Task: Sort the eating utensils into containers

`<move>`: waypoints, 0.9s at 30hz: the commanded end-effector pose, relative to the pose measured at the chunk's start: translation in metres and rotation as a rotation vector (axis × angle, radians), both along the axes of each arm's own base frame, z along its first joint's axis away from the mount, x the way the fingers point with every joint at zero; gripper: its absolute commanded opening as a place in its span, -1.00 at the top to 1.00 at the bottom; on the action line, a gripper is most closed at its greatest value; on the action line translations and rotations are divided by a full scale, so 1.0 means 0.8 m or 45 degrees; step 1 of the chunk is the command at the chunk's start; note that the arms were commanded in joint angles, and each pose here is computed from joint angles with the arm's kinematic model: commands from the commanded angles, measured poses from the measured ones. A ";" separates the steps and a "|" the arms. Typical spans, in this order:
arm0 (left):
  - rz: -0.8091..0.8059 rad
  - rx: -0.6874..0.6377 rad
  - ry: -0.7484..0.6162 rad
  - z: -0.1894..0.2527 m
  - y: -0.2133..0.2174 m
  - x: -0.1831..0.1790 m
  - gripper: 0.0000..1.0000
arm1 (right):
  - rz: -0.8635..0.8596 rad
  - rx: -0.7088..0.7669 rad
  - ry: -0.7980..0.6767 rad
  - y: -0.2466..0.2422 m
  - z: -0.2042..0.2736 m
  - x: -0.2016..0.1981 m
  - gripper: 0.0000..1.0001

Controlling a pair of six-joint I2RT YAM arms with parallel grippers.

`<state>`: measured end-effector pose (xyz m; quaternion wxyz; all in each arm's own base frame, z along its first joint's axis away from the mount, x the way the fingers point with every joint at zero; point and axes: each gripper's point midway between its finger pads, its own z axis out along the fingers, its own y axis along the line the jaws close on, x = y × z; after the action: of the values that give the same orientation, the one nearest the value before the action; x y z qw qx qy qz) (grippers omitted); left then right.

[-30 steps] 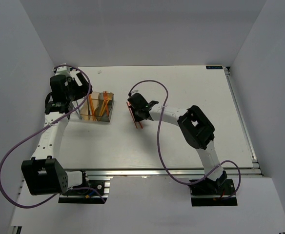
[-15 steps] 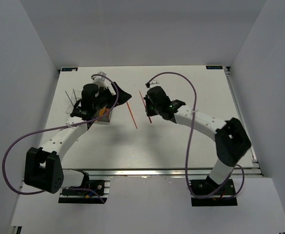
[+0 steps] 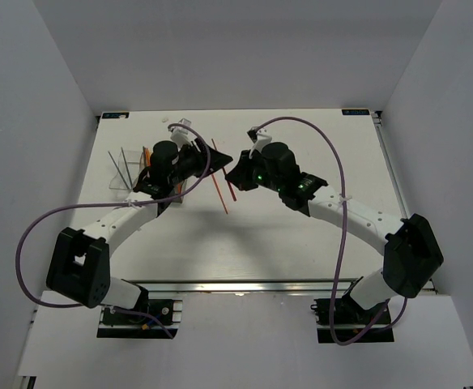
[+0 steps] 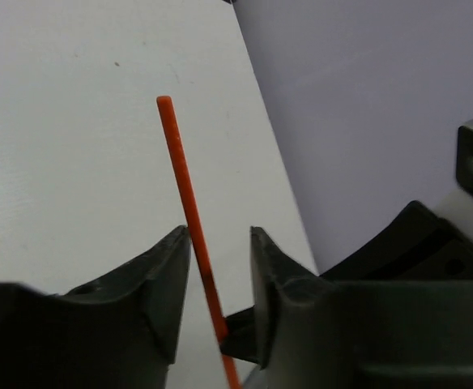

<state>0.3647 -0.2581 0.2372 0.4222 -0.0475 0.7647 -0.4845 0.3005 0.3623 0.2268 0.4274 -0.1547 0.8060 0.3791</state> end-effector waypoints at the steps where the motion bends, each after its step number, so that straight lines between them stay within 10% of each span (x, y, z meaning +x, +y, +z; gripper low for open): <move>1: -0.024 -0.034 -0.064 0.023 -0.006 0.003 0.16 | 0.048 0.127 -0.052 0.014 0.037 -0.006 1.00; 6: -0.006 0.097 -0.106 0.027 0.000 0.016 1.00 | 0.041 0.122 -0.059 0.015 0.036 -0.003 0.86; 7: 0.072 0.224 -0.033 0.007 0.020 0.023 1.00 | 0.008 0.112 -0.065 0.010 0.035 0.002 -0.01; 9: 0.184 0.482 -0.137 0.029 0.057 0.049 1.00 | -0.052 0.074 -0.067 -0.009 0.030 0.009 -0.78; 15: 0.791 1.427 -0.029 0.025 0.277 0.095 1.00 | -0.266 -0.068 -0.049 -0.083 -0.008 0.041 -0.79; 27: 0.963 1.361 -0.082 -0.023 0.434 0.202 1.00 | -0.124 -0.203 0.009 -0.094 -0.076 0.021 -0.79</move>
<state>0.5056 0.0803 0.1964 0.5114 -0.0917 0.8409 0.1518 0.3218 0.2851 0.1700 0.4293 -0.1200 0.8462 0.2919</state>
